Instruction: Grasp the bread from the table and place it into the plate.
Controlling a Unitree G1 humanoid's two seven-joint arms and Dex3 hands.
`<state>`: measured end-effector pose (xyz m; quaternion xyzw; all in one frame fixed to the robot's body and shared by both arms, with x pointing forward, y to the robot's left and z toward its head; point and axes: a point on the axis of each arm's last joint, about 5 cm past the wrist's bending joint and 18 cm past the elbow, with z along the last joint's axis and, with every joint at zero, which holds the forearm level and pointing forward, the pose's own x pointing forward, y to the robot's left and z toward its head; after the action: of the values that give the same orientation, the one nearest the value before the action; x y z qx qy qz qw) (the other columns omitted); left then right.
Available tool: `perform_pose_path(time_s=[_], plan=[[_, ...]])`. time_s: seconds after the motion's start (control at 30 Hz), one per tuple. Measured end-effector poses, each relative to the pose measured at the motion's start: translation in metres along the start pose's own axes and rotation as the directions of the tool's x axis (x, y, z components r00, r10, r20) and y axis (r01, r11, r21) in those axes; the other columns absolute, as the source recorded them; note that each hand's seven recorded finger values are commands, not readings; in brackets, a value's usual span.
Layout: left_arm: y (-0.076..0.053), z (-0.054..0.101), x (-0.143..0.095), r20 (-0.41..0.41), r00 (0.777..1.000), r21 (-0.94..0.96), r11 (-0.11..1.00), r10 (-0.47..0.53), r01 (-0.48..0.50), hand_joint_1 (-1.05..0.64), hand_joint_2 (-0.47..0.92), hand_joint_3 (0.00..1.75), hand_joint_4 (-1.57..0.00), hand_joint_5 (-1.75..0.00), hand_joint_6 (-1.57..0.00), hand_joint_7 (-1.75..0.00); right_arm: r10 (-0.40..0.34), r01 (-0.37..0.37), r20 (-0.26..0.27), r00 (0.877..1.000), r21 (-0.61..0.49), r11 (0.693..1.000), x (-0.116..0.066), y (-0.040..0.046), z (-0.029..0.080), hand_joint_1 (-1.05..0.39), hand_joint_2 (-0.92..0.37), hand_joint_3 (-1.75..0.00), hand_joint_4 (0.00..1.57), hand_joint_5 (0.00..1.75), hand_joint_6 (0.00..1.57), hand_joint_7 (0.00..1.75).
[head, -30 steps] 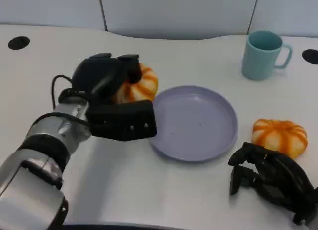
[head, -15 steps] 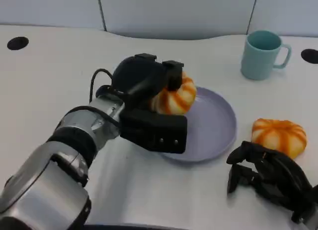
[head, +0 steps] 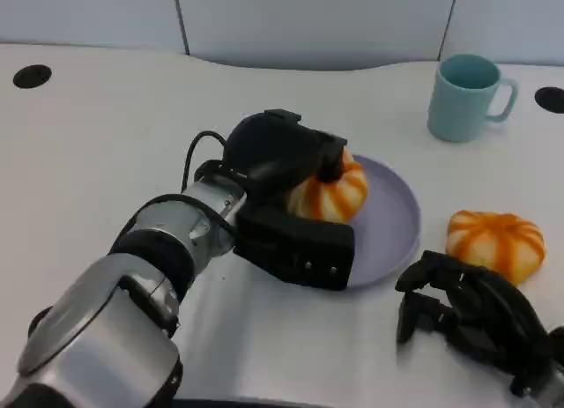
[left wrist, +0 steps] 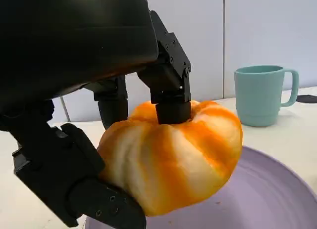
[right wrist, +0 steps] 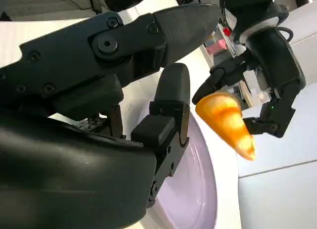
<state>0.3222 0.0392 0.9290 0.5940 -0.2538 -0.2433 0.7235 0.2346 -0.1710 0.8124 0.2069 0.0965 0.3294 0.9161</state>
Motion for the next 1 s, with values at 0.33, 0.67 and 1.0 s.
perform_pose_path(time_s=[0.33,0.67,1.0], plan=[[0.0000,-0.0021,-0.0007,-0.028,0.989,-0.032,0.989,-0.144,0.143,-0.70,0.90,0.01,-0.21,-1.19,-0.22,-0.82,0.011,-0.011,0.000,1.000,0.025,1.000,0.0024,0.0021,-0.0010,-0.53,-0.92,-0.07,0.66,1.54,0.78,0.92],[0.0037,0.0004,0.0031,-0.027,0.977,-0.026,0.977,-0.213,0.213,-0.83,0.91,0.01,0.00,-0.57,0.00,-0.35,0.011,-0.011,-0.001,1.000,0.020,1.000,0.0023,0.0019,-0.0029,-0.54,-0.92,-0.09,0.65,1.57,0.77,0.93],[0.0052,0.0042,0.0066,-0.040,0.959,-0.035,0.959,-0.281,0.280,-0.93,0.92,0.06,0.00,-0.03,0.00,0.00,0.012,-0.011,-0.002,1.000,0.022,1.000,0.0027,0.0016,-0.0029,-0.52,-0.92,-0.07,0.65,1.58,0.78,0.91]])
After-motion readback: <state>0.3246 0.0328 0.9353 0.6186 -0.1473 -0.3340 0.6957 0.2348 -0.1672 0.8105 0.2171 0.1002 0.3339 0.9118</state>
